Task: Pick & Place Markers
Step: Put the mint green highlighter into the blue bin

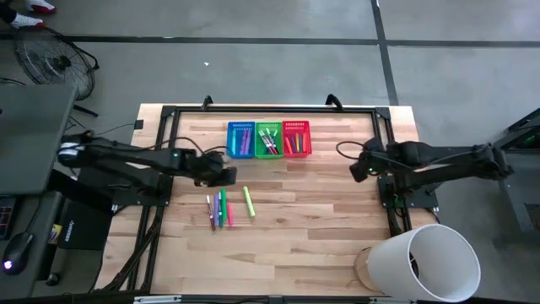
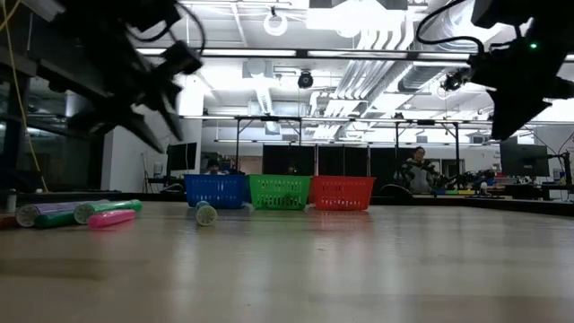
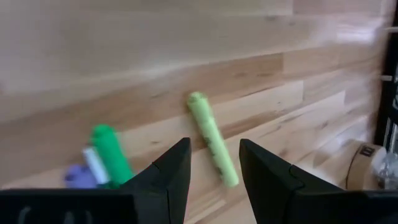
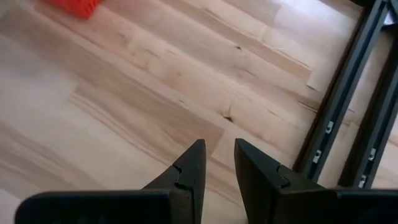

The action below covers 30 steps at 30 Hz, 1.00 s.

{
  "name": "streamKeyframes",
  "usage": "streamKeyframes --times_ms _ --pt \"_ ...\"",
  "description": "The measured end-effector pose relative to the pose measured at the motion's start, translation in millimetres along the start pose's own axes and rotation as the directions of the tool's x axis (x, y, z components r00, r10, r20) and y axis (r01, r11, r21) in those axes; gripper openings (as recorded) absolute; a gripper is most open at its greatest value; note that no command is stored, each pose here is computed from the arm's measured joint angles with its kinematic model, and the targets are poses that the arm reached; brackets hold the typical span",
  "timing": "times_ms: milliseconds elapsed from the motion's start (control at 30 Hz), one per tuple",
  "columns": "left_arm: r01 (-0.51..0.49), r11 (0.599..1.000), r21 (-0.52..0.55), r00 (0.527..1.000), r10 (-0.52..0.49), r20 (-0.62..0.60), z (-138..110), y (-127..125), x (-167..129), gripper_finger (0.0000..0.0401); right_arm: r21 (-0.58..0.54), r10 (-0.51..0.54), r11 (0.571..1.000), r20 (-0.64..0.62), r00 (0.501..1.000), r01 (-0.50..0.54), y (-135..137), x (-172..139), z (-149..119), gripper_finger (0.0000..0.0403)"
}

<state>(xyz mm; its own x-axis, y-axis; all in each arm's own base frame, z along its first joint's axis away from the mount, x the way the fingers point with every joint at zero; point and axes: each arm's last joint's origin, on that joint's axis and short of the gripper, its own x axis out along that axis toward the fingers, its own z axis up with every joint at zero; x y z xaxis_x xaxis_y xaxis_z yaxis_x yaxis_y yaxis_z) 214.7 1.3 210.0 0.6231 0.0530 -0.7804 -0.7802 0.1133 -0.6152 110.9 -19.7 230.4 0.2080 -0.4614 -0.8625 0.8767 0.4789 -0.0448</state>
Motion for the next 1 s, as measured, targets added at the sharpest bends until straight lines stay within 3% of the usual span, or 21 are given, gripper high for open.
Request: streamKeyframes --times_ms 333,567,800,1000 --pt "-0.249 0.968 -0.008 0.965 0.248 -0.09 -19 -51 41 0.0136 -0.051 0.064 0.997 0.045 0.997 -0.062 -9 -5 -3 0.0073" --pt "-0.286 0.958 0.012 0.952 0.286 -0.11 -28 -80 70 0.0136 -0.084 0.079 0.994 0.044 0.996 -0.075 -9 -6 -3 0.0073" --pt "-0.41 0.912 0.007 0.905 0.408 -0.117 -29 -85 83 0.0136 -0.083 0.09 0.993 0.035 0.995 -0.087 -8 -6 -3 0.0073" --pt "-0.42 0.906 -0.05 0.905 0.413 -0.104 -29 -84 84 0.0136 -0.082 0.098 0.992 0.031 0.995 -0.095 -8 -6 -3 0.0073"
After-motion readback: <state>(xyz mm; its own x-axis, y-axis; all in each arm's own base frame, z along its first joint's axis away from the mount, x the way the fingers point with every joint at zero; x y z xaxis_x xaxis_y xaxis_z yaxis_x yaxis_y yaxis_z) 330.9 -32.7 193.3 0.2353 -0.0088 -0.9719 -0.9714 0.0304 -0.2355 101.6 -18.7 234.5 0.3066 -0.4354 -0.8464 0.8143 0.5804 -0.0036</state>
